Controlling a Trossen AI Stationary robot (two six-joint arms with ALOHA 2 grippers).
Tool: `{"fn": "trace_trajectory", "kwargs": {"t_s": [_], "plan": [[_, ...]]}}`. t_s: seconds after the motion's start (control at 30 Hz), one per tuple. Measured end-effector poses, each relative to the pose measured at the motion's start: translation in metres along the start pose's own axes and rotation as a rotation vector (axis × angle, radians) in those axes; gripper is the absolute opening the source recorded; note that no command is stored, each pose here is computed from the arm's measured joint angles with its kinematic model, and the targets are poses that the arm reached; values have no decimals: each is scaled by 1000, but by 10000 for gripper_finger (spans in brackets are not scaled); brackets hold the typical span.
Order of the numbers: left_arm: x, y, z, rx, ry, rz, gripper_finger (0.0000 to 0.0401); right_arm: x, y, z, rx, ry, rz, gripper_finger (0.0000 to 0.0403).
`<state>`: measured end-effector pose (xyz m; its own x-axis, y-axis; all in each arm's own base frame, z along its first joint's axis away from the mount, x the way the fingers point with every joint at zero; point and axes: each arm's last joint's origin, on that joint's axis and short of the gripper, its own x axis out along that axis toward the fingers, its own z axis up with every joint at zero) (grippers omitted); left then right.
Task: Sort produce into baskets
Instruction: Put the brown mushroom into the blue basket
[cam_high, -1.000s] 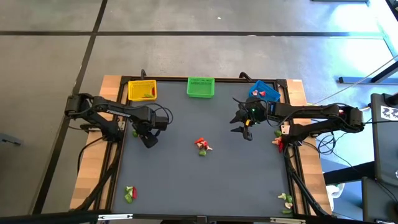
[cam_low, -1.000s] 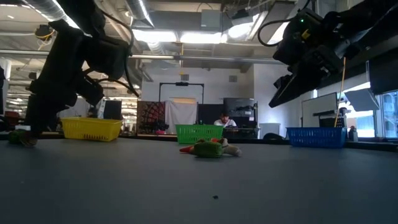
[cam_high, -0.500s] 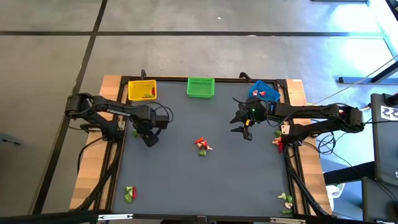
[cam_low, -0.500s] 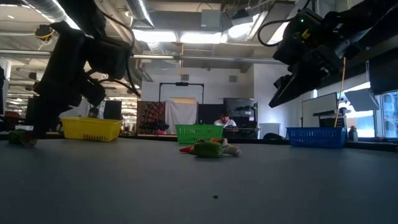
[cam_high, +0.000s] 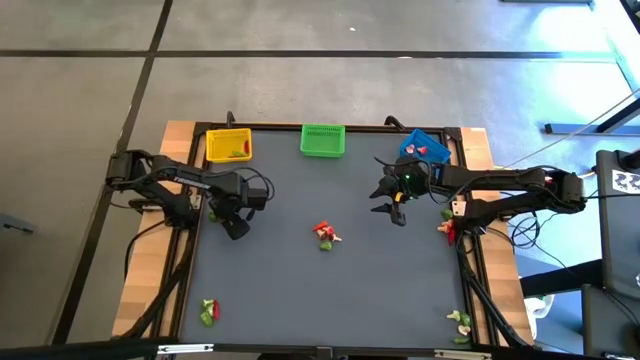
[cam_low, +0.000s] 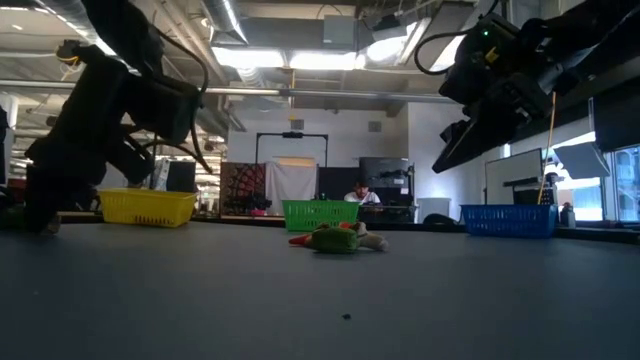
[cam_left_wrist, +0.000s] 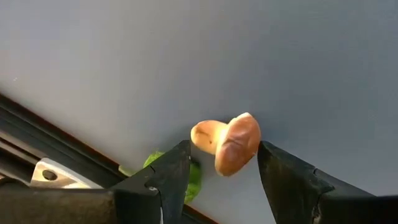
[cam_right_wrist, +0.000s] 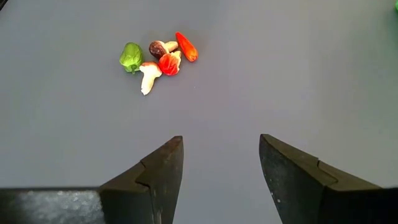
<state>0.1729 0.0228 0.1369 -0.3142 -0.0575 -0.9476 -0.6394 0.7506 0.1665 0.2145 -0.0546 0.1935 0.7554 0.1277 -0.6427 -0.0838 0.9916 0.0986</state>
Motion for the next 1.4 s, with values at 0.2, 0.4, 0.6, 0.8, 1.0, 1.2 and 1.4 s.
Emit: {"fn": "trace_trajectory", "kwargs": {"t_s": [0.2, 0.4, 0.6, 0.8, 1.0, 1.2, 1.4], "plan": [[0, -2, 3, 23, -34, -22, 182, 0, 0, 0, 0, 0, 0, 209], [0, -3, 5, 25, -52, -32, 169, 0, 0, 0, 0, 0, 0, 209], [0, -3, 5, 42, -56, -34, 112, 0, 0, 0, 0, 0, 0, 209], [-1, -3, 5, 50, -57, -31, 69, 0, 0, 0, 1, 0, -1, 209], [-16, -4, 6, 62, -53, -28, 60, 0, 0, 0, 1, 0, -1, 209], [-43, -3, 6, 75, -182, -71, 59, 0, 0, 0, 1, 1, 0, 209], [-70, 10, 0, 27, -336, -115, 59, 0, 0, 0, 1, 0, -1, 209]]}}
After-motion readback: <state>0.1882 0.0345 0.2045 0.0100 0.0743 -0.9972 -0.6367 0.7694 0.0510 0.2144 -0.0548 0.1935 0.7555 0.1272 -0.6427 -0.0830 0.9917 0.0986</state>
